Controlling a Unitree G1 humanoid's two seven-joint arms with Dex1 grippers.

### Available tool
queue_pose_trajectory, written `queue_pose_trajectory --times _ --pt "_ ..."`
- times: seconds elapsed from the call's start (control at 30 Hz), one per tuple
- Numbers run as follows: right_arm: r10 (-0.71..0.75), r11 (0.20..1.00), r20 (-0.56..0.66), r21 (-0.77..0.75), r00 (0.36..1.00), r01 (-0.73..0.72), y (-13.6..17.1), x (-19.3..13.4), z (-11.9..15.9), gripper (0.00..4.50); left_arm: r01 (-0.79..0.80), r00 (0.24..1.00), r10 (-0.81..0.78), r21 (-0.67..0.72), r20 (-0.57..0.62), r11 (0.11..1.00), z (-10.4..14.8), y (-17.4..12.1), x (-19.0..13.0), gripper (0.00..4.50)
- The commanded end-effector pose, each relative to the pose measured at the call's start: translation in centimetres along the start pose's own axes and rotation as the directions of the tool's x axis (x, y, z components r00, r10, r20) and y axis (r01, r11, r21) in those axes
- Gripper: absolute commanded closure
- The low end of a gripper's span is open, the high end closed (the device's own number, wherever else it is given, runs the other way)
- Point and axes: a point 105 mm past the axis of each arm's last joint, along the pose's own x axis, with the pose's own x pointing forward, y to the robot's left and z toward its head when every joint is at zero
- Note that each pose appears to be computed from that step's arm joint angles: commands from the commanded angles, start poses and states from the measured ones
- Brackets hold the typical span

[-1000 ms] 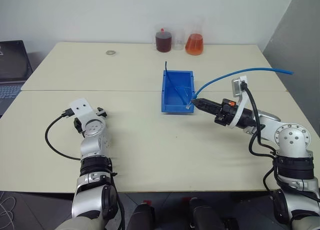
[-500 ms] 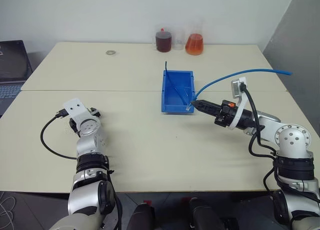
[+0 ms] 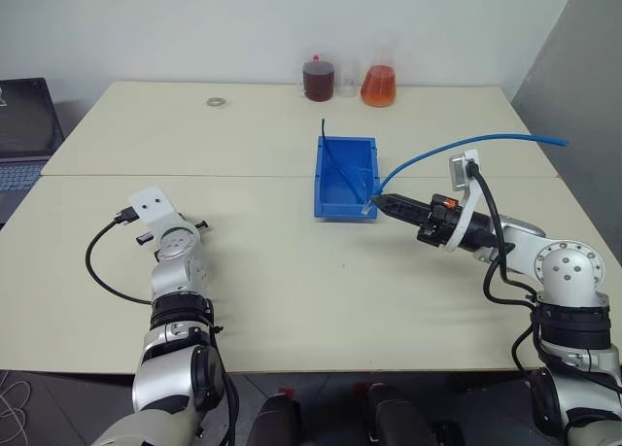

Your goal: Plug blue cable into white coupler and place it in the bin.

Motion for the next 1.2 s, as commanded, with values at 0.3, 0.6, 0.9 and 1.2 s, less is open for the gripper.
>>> queue_pose_trajectory --times 0.3,0.6,0.9,1.2 --pt "0.019 0.997 0.037 -0.08 0.999 -0.016 1.2 -0.4 1.5 4.29 0.596 0.79 -0.61 0.305 -0.06 0.743 1.3 -4.3 -4.9 3.72" --pt "0.064 0.987 -0.023 -0.148 0.998 -0.066 2.3 0.5 1.5 4.29 0.909 -0.097 -0.927 0.347 -0.363 -0.231 -1.7 -9.7 -19.2 3.72" --pt "0.053 0.903 -0.24 -0.403 0.969 -0.149 2.7 1.6 -2.1 4.29 0.779 -0.344 -0.811 0.338 -0.472 -0.528 -6.0 -13.6 -20.6 3.72" --pt "0.001 0.818 -0.268 -0.553 0.963 -0.155 0.7 2.7 -4.7 4.29 0.702 -0.432 -0.731 0.312 -0.528 -0.64 -7.6 -13.7 -20.8 3.72"
